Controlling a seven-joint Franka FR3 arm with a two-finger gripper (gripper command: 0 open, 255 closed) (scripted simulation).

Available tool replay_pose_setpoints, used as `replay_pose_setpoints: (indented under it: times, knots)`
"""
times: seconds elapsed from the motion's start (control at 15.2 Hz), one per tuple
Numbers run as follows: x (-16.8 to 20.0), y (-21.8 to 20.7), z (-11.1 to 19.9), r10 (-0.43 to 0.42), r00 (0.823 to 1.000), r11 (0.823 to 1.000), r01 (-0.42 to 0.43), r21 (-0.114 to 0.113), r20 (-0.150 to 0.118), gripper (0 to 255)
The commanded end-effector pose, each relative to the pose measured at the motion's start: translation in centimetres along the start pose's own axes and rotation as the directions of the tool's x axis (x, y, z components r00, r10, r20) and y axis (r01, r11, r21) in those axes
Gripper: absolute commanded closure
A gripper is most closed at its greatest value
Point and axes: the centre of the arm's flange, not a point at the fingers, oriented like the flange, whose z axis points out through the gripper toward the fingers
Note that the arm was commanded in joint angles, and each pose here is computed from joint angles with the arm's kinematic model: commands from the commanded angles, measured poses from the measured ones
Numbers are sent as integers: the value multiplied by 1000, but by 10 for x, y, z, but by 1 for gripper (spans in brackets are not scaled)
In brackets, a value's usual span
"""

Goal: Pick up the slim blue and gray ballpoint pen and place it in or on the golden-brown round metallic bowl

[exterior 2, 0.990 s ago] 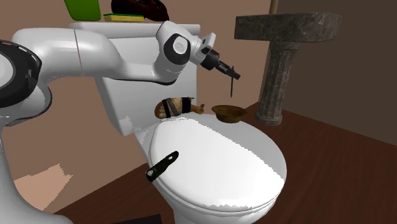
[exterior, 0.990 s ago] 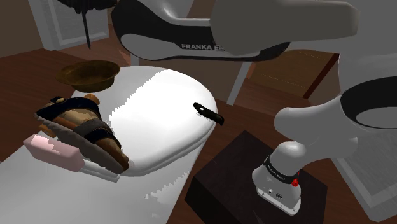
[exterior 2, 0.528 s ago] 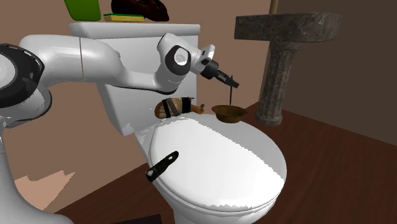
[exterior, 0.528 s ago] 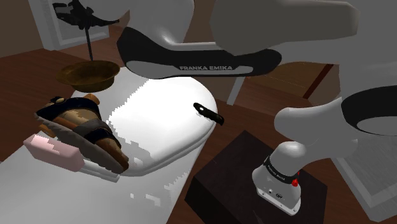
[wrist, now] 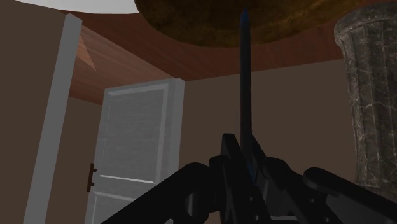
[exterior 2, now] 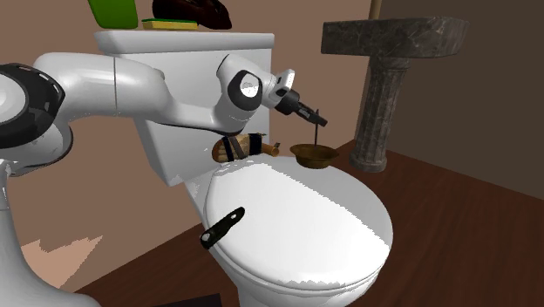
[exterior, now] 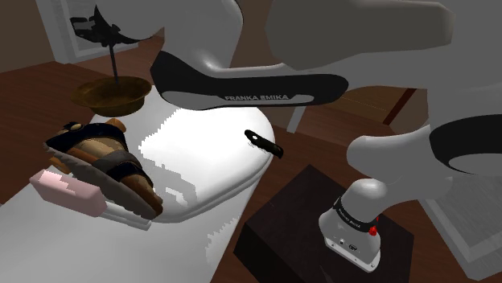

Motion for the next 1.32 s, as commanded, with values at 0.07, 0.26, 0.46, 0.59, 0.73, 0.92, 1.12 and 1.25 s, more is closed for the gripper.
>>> replay_pose_setpoints:
  times: [0.07,0.26,0.46,0.59,0.73,0.92,1.12,1.25]
  knots:
    - [0,0,0,0,1000,1000,0,0,0,255]
    - [0,0,0,0,1000,1000,0,0,0,0]
    - [0,0,0,0,1000,1000,0,0,0,0]
    - [0,0,-26,0,1000,1000,0,0,0,0]
    - [0,0,-50,0,1000,1000,0,0,0,0]
    - [0,0,-50,0,1000,1000,0,0,0,0]
    - [0,0,-50,0,1000,1000,0,0,0,0]
    - [0,0,-50,0,1000,1000,0,0,0,0]
